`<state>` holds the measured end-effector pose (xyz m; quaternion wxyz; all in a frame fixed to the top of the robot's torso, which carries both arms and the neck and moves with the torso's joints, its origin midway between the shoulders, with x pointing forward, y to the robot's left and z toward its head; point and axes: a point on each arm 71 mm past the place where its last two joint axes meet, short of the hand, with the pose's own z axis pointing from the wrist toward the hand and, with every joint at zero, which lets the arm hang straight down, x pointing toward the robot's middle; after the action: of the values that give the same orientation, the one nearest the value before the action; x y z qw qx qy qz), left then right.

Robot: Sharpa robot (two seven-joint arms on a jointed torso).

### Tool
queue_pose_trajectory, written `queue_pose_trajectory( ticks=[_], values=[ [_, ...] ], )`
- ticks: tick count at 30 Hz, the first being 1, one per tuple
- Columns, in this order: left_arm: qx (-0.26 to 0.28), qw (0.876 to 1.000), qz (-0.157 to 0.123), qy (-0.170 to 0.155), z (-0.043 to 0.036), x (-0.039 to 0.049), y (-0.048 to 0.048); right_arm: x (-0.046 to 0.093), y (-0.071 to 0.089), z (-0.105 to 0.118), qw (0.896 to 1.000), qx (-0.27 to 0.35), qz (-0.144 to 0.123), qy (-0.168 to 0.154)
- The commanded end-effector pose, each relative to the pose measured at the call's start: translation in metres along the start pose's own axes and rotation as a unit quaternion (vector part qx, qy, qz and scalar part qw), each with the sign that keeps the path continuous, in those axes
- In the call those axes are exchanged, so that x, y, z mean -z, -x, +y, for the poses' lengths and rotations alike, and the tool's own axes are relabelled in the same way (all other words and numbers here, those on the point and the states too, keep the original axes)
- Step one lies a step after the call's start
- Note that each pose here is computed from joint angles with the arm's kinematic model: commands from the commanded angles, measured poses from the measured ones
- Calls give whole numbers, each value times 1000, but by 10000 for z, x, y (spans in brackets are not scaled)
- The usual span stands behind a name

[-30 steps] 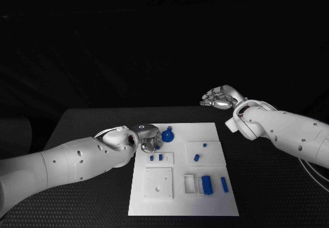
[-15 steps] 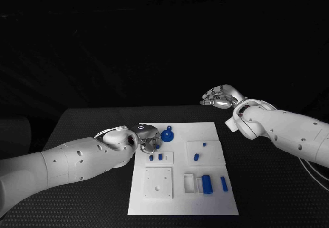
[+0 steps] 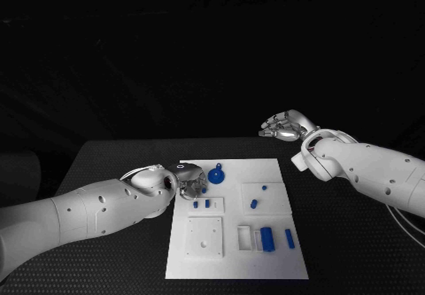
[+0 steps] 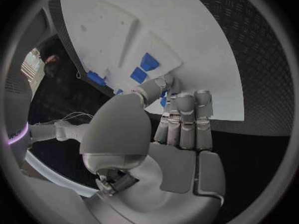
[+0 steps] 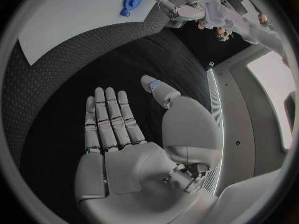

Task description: Assemble the parts on the task board

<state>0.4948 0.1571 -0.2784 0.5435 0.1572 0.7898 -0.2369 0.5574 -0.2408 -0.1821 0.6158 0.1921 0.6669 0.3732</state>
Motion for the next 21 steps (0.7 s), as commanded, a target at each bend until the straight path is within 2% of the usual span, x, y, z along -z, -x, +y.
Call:
queue_pose_trajectory(
  ticks=[1,7,15,21],
  values=[
    [2,1000,1,4,8,7,-14,2,-9,8,1000,1,6,6],
    [3,1000,-5,0,-9,9,-6,2,-10,9,1000,1,6,6],
    [5,1000,-28,-8,-5,32,29,1,-10,8,1000,1,6,6],
    [10,999,-46,-4,54,62,62,1,-8,4,1000,1,6,5]
  ],
)
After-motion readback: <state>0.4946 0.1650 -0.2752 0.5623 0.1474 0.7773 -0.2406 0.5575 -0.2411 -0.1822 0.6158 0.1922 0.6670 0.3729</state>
